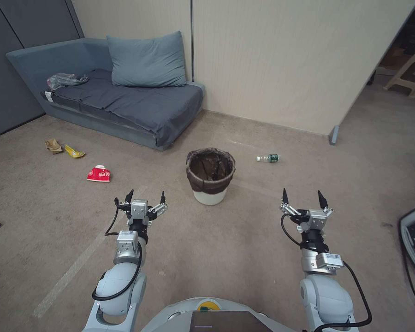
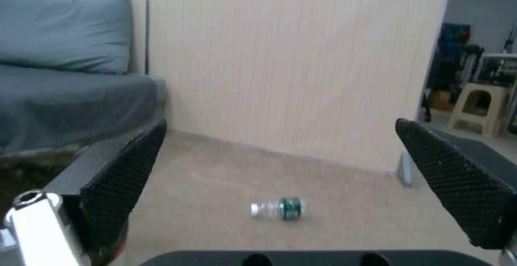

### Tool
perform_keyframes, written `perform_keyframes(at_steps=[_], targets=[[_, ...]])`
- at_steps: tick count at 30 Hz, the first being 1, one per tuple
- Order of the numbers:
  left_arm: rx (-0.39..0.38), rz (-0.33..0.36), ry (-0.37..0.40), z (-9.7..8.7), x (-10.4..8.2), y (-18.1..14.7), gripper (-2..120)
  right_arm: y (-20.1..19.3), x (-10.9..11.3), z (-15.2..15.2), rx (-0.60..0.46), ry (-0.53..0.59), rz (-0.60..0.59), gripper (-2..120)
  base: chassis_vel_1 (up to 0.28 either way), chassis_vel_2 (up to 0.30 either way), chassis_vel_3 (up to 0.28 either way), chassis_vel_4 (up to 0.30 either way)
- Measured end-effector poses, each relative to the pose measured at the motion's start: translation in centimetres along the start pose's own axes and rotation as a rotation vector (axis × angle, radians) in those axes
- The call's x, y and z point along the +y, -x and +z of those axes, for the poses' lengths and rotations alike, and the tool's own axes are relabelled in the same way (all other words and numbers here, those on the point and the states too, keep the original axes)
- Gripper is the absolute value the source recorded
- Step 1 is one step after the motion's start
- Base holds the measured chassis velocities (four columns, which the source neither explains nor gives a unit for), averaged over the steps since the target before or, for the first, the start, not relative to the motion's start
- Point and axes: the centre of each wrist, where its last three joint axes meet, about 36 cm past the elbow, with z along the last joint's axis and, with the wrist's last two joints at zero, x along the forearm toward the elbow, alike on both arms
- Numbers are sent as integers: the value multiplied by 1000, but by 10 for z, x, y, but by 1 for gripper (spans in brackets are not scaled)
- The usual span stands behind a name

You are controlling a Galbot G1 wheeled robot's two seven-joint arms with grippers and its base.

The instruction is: Pick up the trash bin, then pick up the garbage from the floor and place it into the trash bin.

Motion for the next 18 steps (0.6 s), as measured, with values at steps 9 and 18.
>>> perform_keyframes(at_steps=[9, 18], targets=[[0, 3, -3, 0, 0, 0, 100, 0, 0, 1, -4, 0, -3, 100, -249, 256, 252, -257], [2, 3, -3, 0, 0, 0, 100, 1, 0, 2, -8, -1, -4, 100, -217, 225, 224, -224]])
